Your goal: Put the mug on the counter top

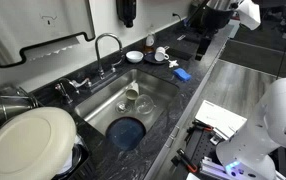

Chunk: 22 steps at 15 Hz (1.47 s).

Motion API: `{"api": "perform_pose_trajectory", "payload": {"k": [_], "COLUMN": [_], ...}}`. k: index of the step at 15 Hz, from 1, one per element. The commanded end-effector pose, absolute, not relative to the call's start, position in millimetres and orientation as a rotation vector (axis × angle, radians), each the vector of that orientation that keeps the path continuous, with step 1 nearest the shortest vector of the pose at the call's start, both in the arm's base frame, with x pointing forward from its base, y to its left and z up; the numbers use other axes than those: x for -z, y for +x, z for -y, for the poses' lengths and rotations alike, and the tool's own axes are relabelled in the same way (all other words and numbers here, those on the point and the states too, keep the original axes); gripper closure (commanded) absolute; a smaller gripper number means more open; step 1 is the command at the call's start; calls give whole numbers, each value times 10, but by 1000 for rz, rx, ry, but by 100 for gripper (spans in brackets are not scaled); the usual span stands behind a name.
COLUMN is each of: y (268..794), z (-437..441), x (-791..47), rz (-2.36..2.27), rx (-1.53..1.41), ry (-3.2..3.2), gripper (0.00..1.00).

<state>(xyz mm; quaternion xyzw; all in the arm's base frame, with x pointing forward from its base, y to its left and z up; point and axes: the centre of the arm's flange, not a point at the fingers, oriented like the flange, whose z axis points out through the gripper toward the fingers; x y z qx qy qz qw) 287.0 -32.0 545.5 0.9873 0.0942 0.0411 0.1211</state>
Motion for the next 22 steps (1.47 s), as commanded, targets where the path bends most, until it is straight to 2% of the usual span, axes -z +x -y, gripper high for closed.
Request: {"api": "perform_pose_trajectory", "payload": {"k": [1, 9, 18, 22], "y": [2870, 2870, 3601, 3963], "z": [320, 320, 291, 468], "x": [-5455, -5455, -4829, -4598], "rz": [-275, -275, 343, 695], "rx": [-120, -120, 137, 140], "ry": [2883, 2883, 3059, 3050], "gripper": [0, 0, 0, 0]}}
